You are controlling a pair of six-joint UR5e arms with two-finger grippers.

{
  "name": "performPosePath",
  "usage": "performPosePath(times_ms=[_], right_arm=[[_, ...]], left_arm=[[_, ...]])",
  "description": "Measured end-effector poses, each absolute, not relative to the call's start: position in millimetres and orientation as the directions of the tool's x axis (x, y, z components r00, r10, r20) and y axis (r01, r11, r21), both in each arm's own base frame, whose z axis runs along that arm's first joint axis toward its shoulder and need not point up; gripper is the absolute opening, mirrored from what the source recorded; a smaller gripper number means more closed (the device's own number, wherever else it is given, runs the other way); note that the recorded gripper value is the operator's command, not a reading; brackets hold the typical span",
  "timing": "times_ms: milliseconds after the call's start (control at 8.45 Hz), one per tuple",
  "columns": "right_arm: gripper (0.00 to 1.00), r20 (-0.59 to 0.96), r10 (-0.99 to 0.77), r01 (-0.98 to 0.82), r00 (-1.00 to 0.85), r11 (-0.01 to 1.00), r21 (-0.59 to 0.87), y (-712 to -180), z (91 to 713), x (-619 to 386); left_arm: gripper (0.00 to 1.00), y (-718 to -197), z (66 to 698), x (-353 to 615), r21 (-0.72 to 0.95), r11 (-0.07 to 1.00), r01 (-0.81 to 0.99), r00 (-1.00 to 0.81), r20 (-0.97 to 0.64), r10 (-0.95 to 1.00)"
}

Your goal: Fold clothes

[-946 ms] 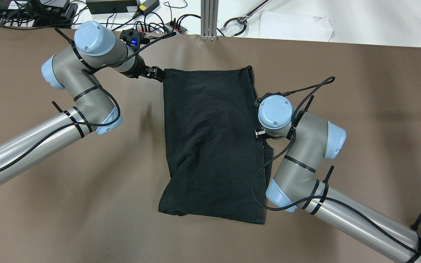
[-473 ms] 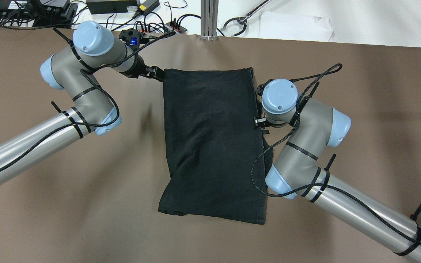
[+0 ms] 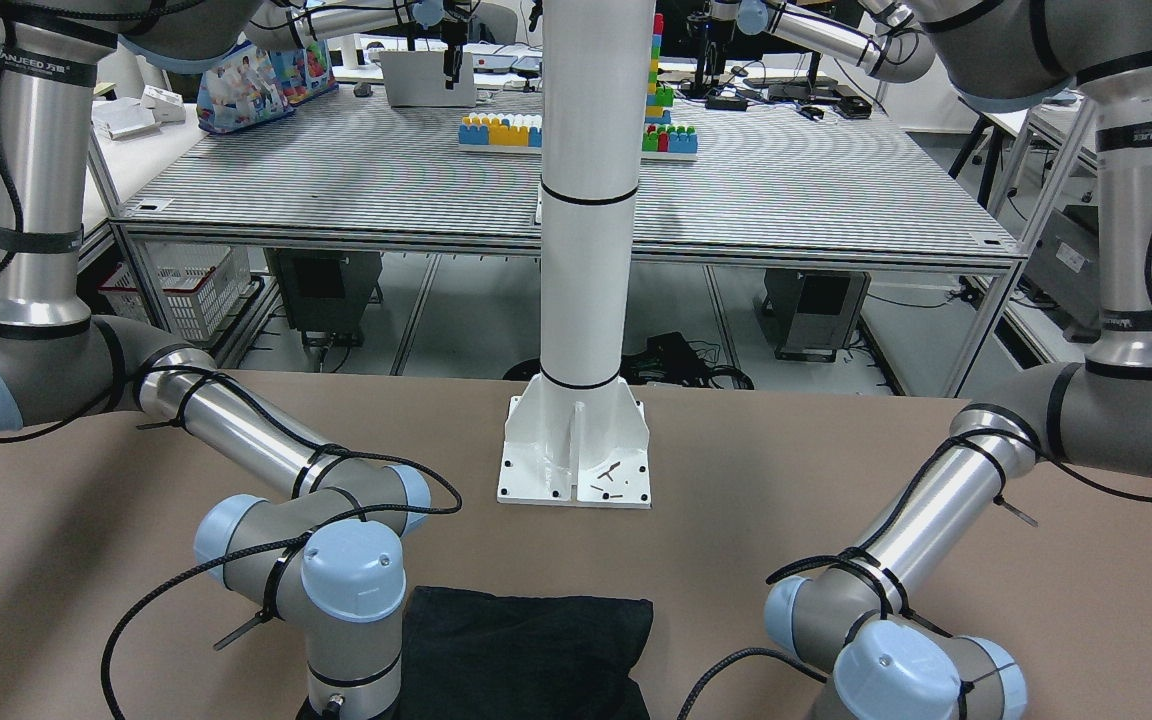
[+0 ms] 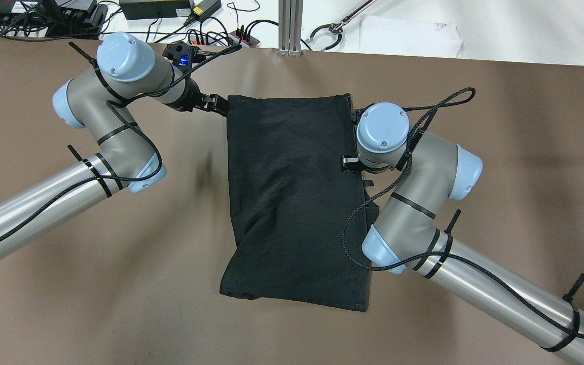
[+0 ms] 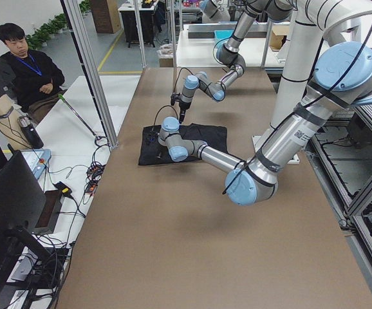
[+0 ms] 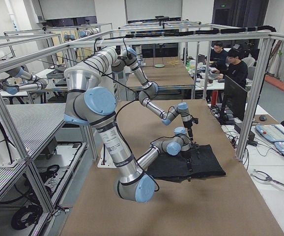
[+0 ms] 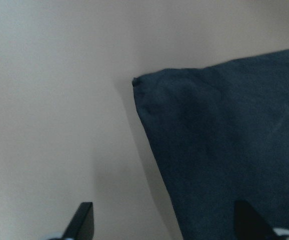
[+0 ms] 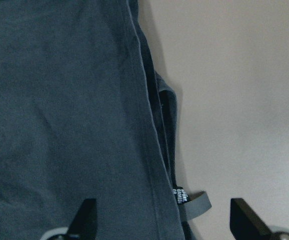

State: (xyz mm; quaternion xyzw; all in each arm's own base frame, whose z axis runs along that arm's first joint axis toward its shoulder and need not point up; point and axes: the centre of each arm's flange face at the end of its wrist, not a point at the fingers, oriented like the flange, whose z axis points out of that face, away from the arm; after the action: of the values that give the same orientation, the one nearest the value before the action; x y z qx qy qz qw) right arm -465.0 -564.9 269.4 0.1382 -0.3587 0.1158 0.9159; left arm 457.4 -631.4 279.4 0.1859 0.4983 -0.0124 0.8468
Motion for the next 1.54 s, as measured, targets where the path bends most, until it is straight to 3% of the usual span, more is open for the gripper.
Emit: performPosePath(times_ms=[118, 237, 355, 473, 828, 1065, 1183, 1538], right_arm=[[0.94, 0.733, 0.142, -0.358, 0.666, 0.922, 0.146, -565.0, 267.7, -462.0], [0.94, 0.762, 0.152, -0.385, 0.629, 0.913, 0.135, -565.0, 267.7, -458.9], [0.94, 0.777, 0.152, -0.395, 0.611, 0.909, 0.133, -563.8, 268.6, -456.8], [0.94, 0.784, 0.150, -0.398, 0.603, 0.908, 0.133, -560.7, 270.3, -453.2], [0.94, 0.789, 0.139, -0.396, 0.599, 0.908, 0.140, -552.3, 275.4, -443.6], [0.94, 0.789, 0.138, -0.395, 0.599, 0.908, 0.141, -551.6, 275.7, -442.7], [0.94, 0.789, 0.138, -0.396, 0.599, 0.908, 0.141, -551.4, 275.5, -442.5], [0.94, 0.791, 0.135, -0.396, 0.596, 0.907, 0.143, -549.6, 271.4, -440.5]], left_arm=[[0.89, -610.6, 282.2, 473.8, 0.255, 0.944, 0.207, 0.484, -0.866, 0.128], [0.54, -589.1, 283.7, 489.4, 0.213, 0.956, 0.203, 0.466, -0.880, 0.097], [0.36, -570.3, 285.2, 499.7, 0.183, 0.963, 0.197, 0.451, -0.889, 0.077], [0.28, -554.2, 286.0, 508.5, 0.167, 0.968, 0.186, 0.441, -0.895, 0.070], [0.27, -528.9, 298.9, 524.6, 0.152, 0.976, 0.154, 0.438, -0.896, 0.070], [0.13, -523.3, 304.1, 528.0, 0.150, 0.978, 0.146, 0.437, -0.896, 0.073], [0.00, -522.1, 304.0, 528.5, 0.150, 0.978, 0.145, 0.436, -0.897, 0.073], [0.00, -519.6, 303.6, 530.0, 0.153, 0.978, 0.141, 0.433, -0.898, 0.078]])
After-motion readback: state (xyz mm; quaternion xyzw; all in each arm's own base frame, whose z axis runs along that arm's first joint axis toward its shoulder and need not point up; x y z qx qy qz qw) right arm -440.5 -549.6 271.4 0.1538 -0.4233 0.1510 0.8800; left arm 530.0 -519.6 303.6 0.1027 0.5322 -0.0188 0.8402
